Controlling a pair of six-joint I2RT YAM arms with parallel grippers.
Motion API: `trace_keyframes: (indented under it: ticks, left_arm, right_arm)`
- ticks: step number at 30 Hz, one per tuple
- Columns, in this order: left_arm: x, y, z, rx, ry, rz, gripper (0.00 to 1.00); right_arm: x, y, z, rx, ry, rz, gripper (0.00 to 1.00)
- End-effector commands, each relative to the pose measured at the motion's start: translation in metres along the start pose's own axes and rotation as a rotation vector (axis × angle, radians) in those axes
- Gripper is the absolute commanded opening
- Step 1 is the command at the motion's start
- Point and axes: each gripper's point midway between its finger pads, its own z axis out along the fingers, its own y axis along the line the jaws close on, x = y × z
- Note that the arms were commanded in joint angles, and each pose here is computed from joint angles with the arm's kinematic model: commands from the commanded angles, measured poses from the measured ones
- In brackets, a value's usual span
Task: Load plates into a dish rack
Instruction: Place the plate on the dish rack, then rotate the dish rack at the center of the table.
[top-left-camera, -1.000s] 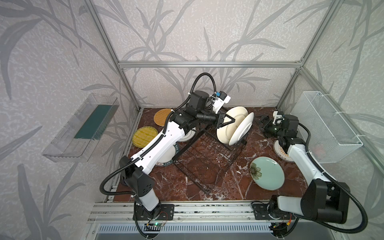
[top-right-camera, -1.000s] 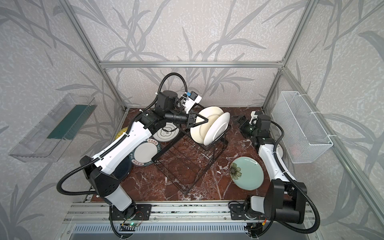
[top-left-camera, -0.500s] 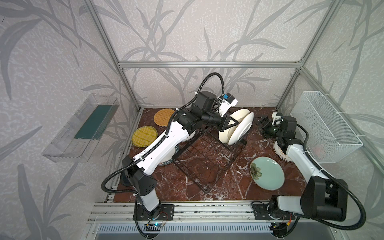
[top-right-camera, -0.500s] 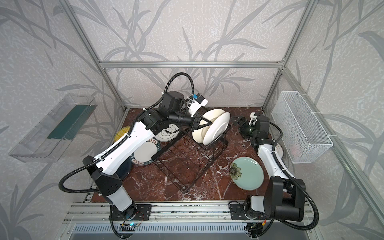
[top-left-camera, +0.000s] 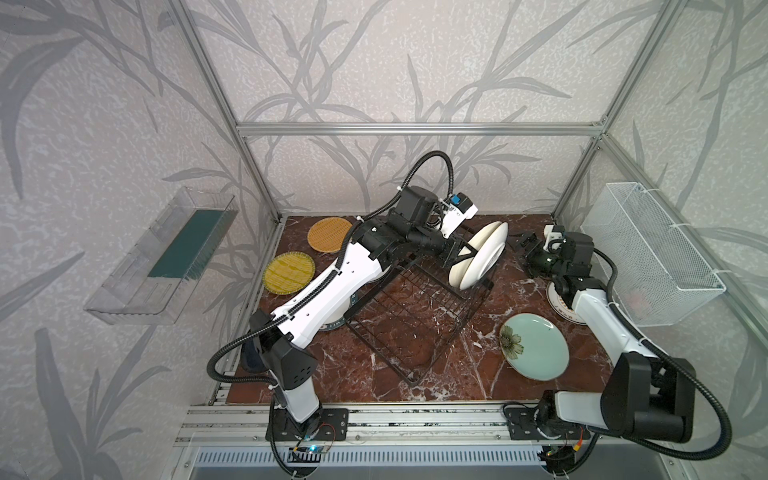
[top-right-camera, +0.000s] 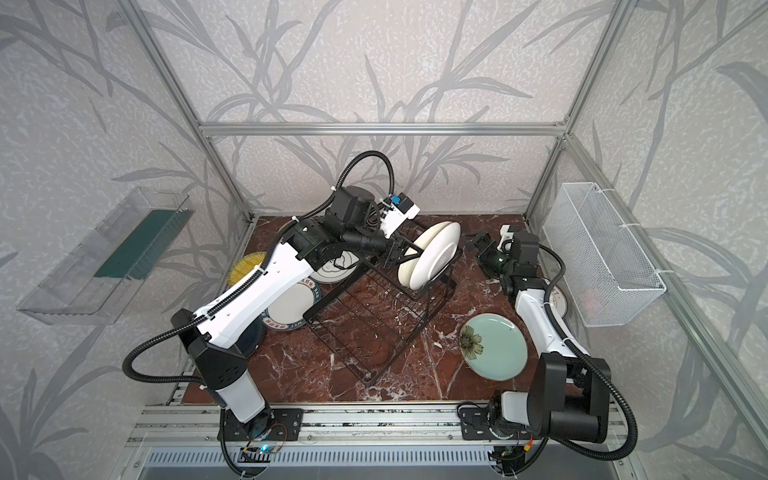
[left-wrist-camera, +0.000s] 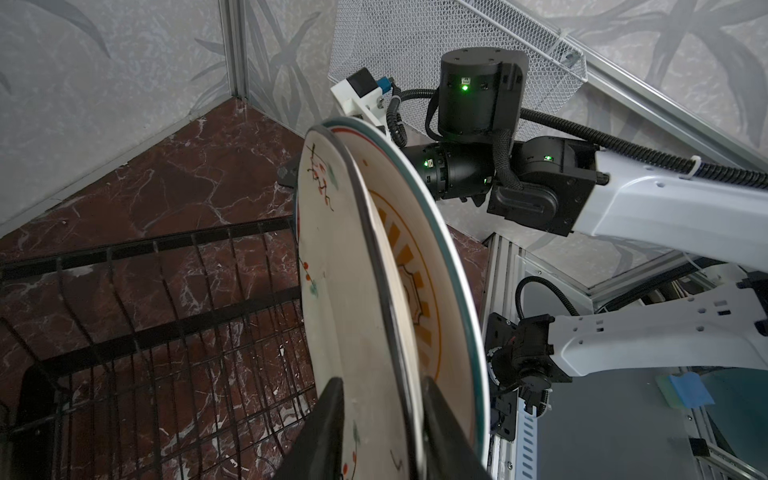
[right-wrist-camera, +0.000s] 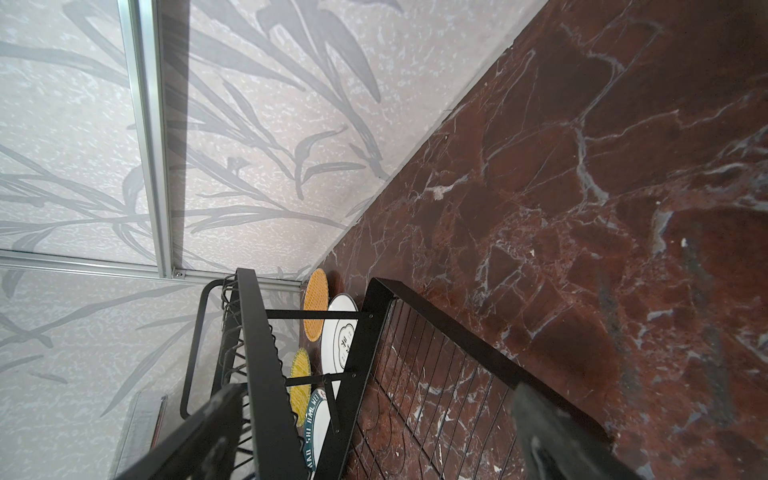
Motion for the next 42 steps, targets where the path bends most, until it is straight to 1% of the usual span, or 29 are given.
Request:
trace_keyframes:
  ticks: [1, 4, 7, 14, 19, 21, 25, 27, 29, 30, 31, 32, 35, 39, 42]
  left_arm:
    - [-0.013, -0.003, -0.01, -0.015, -0.031, 0.031, 0.32]
    - [-0.018, -0.004, -0.015, -0.027, -0.049, 0.033, 0.32]
    - [-0.026, -0.004, -0.022, -0.05, -0.079, 0.03, 0.35]
    - [-0.049, -0.014, -0.044, -0.064, -0.175, 0.037, 0.55]
    - [-0.059, -0.018, -0.059, -0.084, -0.224, 0.042, 0.67]
    - [-0.062, -0.017, -0.069, -0.107, -0.253, 0.035, 0.73]
    - [-0.059, -0.007, -0.102, -0.176, -0.332, -0.009, 0.88]
    - [-0.05, 0.006, -0.124, -0.212, -0.369, -0.068, 0.98]
    - [-0.038, 0.022, -0.145, -0.251, -0.4, -0.138, 0.99]
    - [-0.029, 0.032, -0.155, -0.282, -0.41, -0.178, 0.99]
    - [-0.019, 0.041, -0.162, -0.312, -0.407, -0.205, 0.99]
    - [-0.005, 0.05, -0.167, -0.353, -0.387, -0.229, 0.99]
    - [0.037, 0.069, -0.176, -0.448, -0.31, -0.296, 0.99]
    - [0.1, 0.088, -0.17, -0.519, -0.179, -0.388, 0.95]
    - [0.142, 0.101, -0.159, -0.563, -0.053, -0.432, 0.89]
  right_arm:
    - [0.0, 0.007, -0.002, -0.022, -0.006, -0.016, 0.99]
    - [0.0, 0.007, -0.003, -0.017, -0.009, -0.017, 0.99]
    - [0.0, 0.005, -0.006, 0.008, -0.018, -0.023, 0.99]
    - [0.0, -0.011, -0.021, 0.124, -0.062, -0.031, 0.99]
    - [0.007, -0.024, -0.028, 0.193, -0.054, -0.01, 0.99]
    - [0.012, -0.034, -0.032, 0.242, -0.046, 0.001, 0.99]
    - [0.024, -0.05, -0.042, 0.322, -0.035, 0.003, 0.94]
    - [0.036, -0.055, -0.042, 0.337, -0.009, 0.005, 0.86]
    - [0.049, -0.062, -0.039, 0.352, 0.026, 0.01, 0.79]
    - [0.057, -0.065, -0.035, 0.357, 0.044, 0.009, 0.75]
    - [0.062, -0.066, -0.033, 0.358, 0.056, 0.006, 0.73]
    - [0.07, -0.07, -0.029, 0.372, 0.075, 0.003, 0.72]
    - [0.087, -0.083, -0.022, 0.409, 0.114, 0.013, 0.63]
    - [0.105, -0.099, -0.011, 0.425, 0.157, 0.041, 0.52]
    - [0.117, -0.105, -0.002, 0.433, 0.196, 0.041, 0.51]
